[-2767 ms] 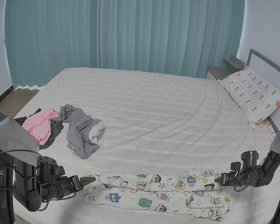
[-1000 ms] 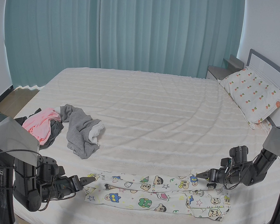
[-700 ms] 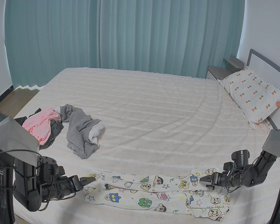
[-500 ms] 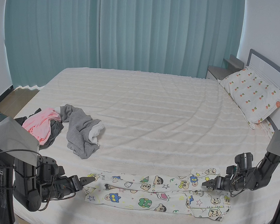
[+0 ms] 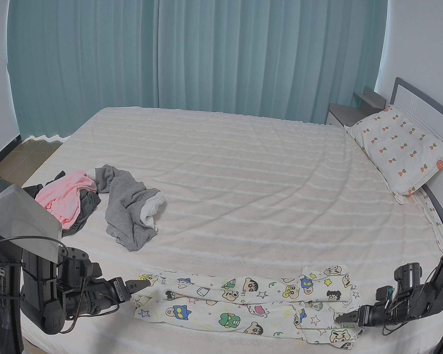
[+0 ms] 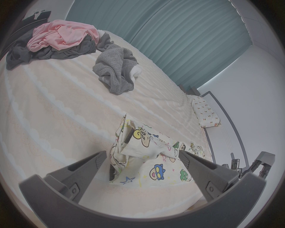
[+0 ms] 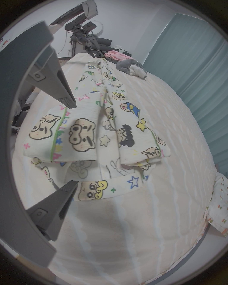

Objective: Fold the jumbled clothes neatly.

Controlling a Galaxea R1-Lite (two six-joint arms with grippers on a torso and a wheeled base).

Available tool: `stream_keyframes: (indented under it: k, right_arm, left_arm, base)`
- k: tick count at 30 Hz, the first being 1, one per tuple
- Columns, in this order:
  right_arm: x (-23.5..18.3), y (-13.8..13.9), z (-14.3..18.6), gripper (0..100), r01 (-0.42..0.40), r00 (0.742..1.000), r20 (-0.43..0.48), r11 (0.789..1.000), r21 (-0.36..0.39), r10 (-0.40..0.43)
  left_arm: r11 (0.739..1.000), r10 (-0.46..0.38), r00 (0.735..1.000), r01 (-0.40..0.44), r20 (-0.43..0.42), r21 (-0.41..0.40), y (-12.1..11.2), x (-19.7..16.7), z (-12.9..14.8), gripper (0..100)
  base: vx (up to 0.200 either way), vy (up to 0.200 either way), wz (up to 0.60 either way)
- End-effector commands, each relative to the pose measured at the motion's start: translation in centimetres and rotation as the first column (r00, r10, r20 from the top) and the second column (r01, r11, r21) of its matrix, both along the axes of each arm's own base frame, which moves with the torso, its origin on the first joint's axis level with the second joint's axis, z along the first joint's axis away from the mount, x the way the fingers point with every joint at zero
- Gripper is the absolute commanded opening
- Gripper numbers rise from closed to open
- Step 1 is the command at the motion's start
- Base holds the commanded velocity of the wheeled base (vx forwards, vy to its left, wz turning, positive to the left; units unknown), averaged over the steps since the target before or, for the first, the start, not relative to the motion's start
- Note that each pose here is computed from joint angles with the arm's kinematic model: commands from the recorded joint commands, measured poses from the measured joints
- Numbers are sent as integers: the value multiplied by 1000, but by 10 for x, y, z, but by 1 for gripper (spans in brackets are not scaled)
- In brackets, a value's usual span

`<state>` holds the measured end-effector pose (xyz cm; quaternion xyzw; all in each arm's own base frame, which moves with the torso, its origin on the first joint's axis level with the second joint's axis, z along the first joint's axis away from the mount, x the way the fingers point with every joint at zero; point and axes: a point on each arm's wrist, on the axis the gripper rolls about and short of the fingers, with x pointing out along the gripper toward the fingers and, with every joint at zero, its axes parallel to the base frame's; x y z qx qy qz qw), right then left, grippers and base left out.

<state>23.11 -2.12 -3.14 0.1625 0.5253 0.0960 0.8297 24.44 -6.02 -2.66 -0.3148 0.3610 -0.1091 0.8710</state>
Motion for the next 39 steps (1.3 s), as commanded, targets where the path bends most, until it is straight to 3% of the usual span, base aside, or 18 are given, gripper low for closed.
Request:
stream_keyframes:
  k: [1,8,9,20,24,33,39]
  right_arm:
    - [1,0,-11,100,-19,1000,-12,1000,-1,19]
    - [11,9,-17,100,-56,996,64,998,-6,56]
    - [11,10,-17,0,-60,996,64,998,-4,60]
    - [5,10,-15,0,-52,997,54,999,1,52]
    - [4,10,-7,0,-2,998,60,999,43,-1]
    - [11,9,29,0,40,980,189,994,100,-58]
    - [21,8,34,0,43,964,258,995,93,-66]
  left_arm:
    - [1000,0,1000,0,17,-4,0,1,1,100]
    - [1000,0,1000,0,17,-4,0,1,1,100]
    - [1000,0,1000,0,17,-4,0,1,1,100]
    - [1000,0,1000,0,18,-5,0,1,2,100]
    - [1000,1,1000,-1,18,-4,0,1,2,100]
    - [1000,11,1000,-11,20,3,0,1,2,100]
    - [1000,11,1000,-11,20,3,0,1,2,100]
  base:
    - [0,0,0]
    - [0,0,0]
    - [0,0,0]
    - [0,0,0]
    - [0,0,0]
    - [0,0,0]
    - [0,0,0]
